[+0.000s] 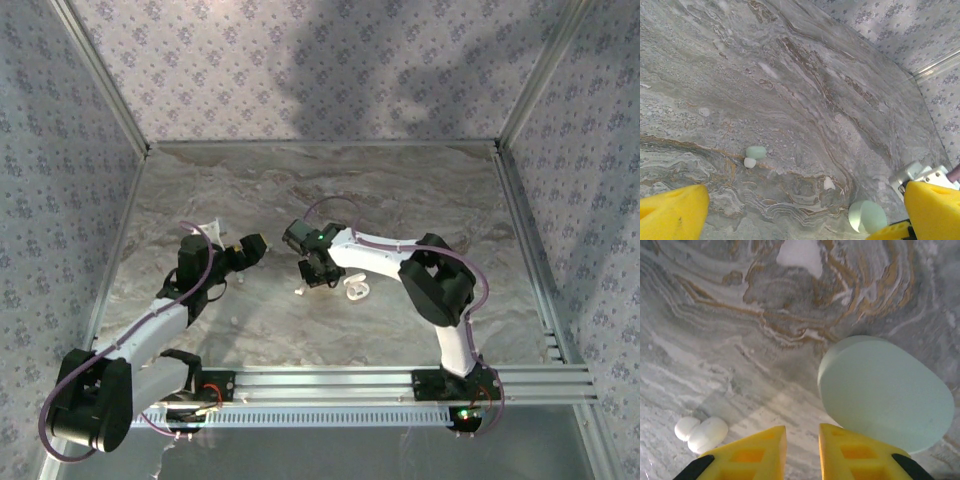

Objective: Insert the wireless bluetooth earbuds into the charging case

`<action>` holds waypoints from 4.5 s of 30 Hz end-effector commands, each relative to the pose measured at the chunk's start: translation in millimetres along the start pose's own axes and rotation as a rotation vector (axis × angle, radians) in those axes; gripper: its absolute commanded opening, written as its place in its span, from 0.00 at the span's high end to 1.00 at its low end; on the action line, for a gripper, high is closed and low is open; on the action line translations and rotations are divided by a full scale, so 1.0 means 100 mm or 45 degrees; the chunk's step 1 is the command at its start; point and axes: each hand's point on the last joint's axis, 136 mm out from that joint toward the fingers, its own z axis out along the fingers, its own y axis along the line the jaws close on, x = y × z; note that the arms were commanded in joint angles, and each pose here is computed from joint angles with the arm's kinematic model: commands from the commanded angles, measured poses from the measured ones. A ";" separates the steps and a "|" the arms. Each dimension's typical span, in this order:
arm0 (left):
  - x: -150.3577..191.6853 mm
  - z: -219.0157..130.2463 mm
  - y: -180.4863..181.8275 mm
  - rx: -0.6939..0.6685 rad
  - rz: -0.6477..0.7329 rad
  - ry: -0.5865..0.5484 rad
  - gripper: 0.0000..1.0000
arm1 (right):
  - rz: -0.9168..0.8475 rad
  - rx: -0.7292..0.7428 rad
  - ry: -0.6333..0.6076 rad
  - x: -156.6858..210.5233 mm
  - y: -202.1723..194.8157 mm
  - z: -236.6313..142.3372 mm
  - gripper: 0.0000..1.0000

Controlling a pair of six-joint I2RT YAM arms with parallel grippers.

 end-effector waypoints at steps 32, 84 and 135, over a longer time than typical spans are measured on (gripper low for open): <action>-0.01 -0.35 -0.64 0.276 0.324 -0.172 0.00 | 0.588 -0.454 -0.250 0.13 0.34 -0.24 0.61; -0.03 -0.43 -0.65 0.223 0.378 -0.216 0.00 | 0.744 -0.533 -0.147 0.16 0.47 0.22 0.71; 0.08 -0.25 -0.60 0.219 0.353 -0.142 0.00 | 0.327 -0.066 -0.236 0.67 -0.33 -0.66 0.79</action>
